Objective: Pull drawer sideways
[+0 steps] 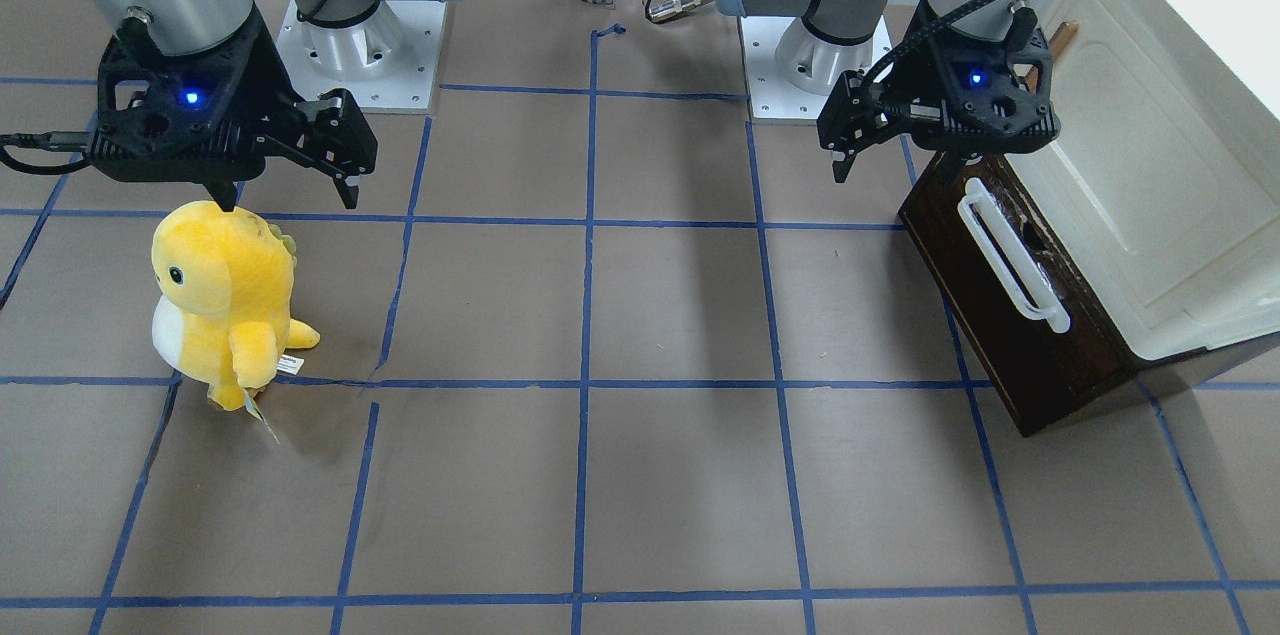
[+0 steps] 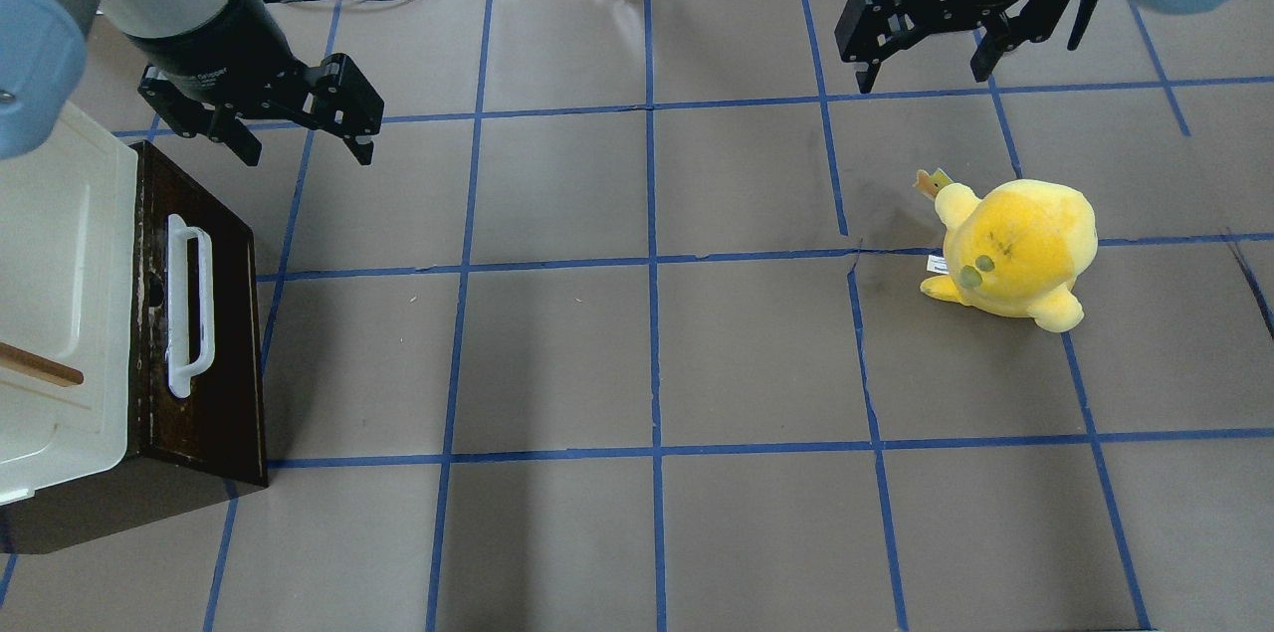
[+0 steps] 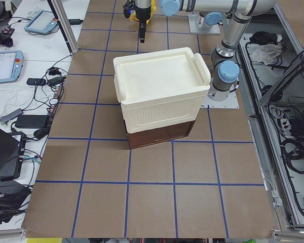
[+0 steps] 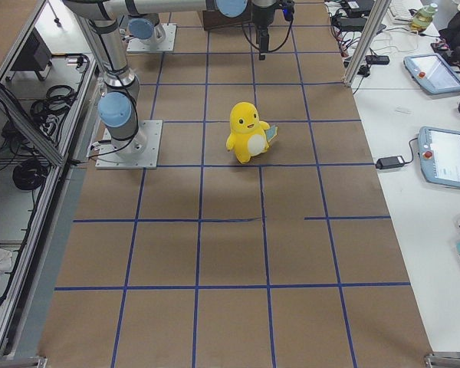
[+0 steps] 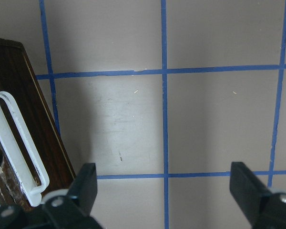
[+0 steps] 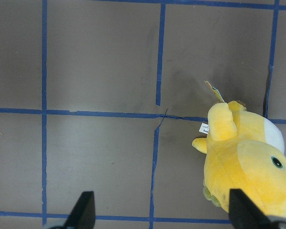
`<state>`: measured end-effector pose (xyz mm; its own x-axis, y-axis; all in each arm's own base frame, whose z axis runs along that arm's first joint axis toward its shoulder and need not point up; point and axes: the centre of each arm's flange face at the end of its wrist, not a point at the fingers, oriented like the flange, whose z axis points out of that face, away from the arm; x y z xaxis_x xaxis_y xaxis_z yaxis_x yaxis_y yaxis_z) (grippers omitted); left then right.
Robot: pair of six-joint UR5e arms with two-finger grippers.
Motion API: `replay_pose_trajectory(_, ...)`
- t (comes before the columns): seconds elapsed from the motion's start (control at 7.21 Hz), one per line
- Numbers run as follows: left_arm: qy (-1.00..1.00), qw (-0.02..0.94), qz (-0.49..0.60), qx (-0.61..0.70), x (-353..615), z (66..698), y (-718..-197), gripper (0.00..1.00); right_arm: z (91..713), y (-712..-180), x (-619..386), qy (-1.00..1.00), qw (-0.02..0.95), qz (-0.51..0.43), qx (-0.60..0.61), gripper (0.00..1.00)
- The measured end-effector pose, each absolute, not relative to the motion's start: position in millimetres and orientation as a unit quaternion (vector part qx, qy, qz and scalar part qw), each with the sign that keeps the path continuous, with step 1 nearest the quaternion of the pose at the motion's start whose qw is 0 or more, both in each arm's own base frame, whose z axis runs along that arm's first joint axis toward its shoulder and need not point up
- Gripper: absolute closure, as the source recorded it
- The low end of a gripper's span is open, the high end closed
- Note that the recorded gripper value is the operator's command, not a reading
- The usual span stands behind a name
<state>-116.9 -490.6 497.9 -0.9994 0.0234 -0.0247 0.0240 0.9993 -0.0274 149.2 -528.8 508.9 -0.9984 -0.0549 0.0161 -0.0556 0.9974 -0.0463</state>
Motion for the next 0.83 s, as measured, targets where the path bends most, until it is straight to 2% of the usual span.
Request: replay_pose_trajectory(0.83, 1.0, 0.014, -0.007, 0.009, -115.3, 494.4, -487.3, 0.0, 508.9, -528.8, 149.3, -0.999, 0.007, 0.023, 0.028, 0.0)
